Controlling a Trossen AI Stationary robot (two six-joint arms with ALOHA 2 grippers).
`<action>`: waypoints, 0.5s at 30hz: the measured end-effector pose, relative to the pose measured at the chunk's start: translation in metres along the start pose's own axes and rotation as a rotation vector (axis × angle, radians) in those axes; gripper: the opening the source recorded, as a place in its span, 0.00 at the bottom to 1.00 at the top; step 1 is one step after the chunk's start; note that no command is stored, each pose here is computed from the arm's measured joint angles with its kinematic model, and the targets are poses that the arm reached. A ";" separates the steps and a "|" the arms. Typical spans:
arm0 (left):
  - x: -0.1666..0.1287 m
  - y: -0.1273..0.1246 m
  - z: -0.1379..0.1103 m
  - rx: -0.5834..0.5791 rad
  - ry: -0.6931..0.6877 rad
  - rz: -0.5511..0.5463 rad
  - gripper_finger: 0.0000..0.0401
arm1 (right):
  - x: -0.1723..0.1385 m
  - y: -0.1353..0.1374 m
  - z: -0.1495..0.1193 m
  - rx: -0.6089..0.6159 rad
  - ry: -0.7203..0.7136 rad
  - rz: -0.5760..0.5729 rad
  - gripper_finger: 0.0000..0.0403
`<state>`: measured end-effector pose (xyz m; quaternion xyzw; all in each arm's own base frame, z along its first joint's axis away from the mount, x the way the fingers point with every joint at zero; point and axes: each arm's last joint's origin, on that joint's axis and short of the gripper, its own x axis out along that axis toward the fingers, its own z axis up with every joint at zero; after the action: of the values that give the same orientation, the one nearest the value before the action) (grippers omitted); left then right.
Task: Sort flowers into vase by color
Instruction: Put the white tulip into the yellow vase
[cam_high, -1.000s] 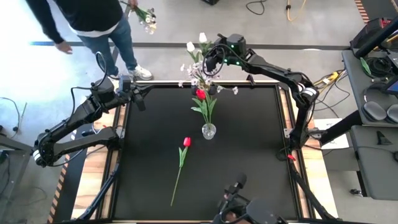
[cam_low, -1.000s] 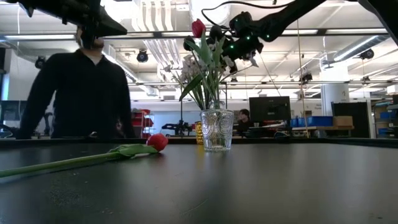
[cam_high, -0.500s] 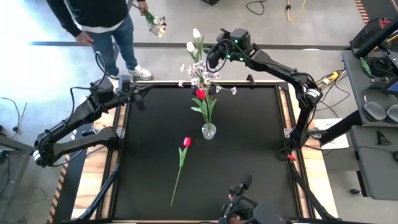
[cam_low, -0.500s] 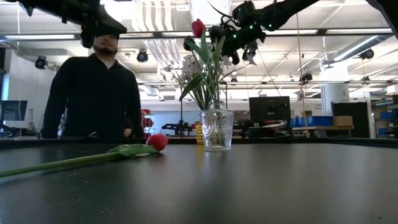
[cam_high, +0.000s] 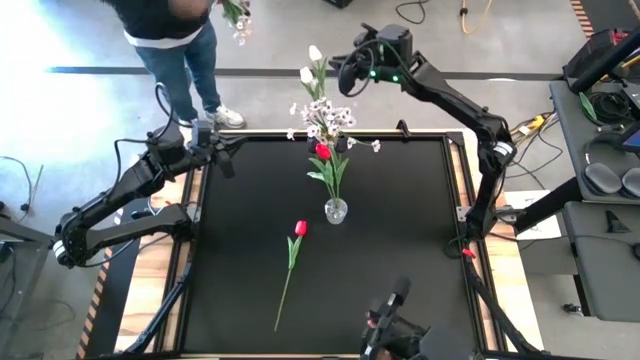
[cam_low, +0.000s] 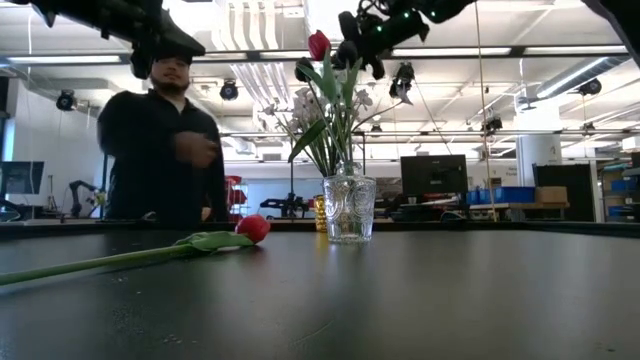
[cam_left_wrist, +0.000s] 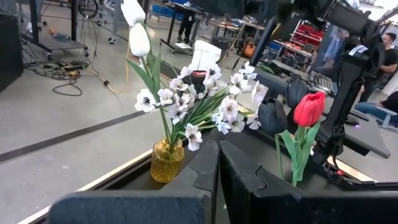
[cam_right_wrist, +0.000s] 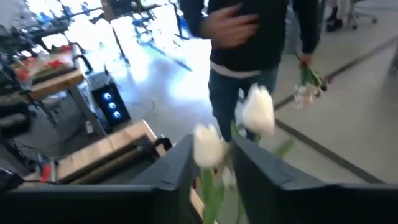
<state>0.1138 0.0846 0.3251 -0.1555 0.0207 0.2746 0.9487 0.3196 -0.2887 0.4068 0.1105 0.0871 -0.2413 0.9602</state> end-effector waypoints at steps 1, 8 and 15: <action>0.001 0.000 0.000 0.000 0.002 0.000 0.00 | 0.000 0.001 0.006 -0.002 -0.008 0.013 0.20; 0.004 0.001 -0.001 -0.003 0.017 0.005 0.00 | 0.024 -0.004 0.022 0.023 -0.009 0.026 0.03; 0.003 0.001 -0.001 -0.003 0.014 0.004 0.00 | 0.059 -0.018 0.017 0.068 -0.069 0.036 0.02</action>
<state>0.1164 0.0866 0.3235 -0.1589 0.0273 0.2755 0.9477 0.3642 -0.3342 0.4068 0.1364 0.0438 -0.2305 0.9625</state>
